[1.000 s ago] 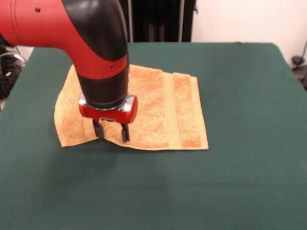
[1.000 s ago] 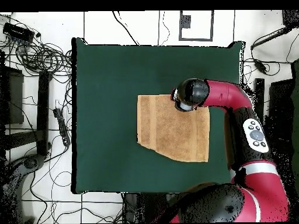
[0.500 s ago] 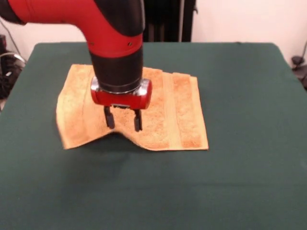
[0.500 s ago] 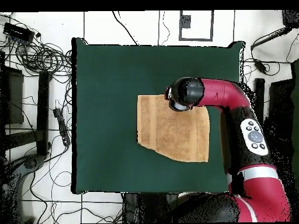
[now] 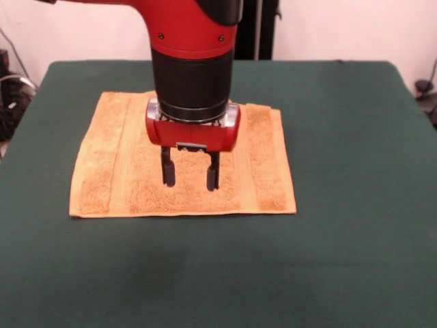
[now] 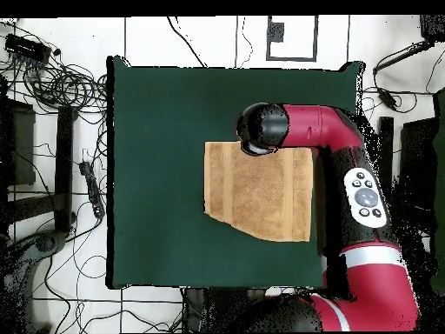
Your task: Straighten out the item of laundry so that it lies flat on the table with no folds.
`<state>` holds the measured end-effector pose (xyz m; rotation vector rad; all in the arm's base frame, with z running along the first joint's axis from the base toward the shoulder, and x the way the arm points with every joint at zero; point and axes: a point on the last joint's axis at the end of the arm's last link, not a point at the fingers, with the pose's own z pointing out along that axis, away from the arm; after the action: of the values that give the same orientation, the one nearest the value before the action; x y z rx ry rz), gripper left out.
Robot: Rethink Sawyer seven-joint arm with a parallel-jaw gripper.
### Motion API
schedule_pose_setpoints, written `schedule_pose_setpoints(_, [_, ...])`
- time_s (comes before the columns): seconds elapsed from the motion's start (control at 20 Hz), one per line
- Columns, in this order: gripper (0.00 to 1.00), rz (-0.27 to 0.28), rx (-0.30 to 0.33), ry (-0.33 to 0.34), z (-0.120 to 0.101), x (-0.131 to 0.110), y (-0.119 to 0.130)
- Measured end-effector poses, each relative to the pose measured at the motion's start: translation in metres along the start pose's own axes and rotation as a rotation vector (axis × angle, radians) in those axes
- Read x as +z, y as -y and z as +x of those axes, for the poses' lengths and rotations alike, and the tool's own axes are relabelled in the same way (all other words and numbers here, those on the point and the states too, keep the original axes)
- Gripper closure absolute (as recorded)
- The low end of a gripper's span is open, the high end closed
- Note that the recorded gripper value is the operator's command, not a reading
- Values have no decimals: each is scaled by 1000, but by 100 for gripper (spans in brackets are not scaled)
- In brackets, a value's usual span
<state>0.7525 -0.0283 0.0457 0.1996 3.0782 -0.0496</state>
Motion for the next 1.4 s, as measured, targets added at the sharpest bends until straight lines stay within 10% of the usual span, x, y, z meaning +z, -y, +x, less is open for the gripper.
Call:
schedule_pose_setpoints(0.35, [0, 17, -8, 60, -21, -25, -6])
schedule_pose_setpoints(0.8, [0, 18, 13, 65, 18, -45, 12])
schedule_pose_setpoints(1.4, [0, -92, 293, -151, 106, -50, -1])
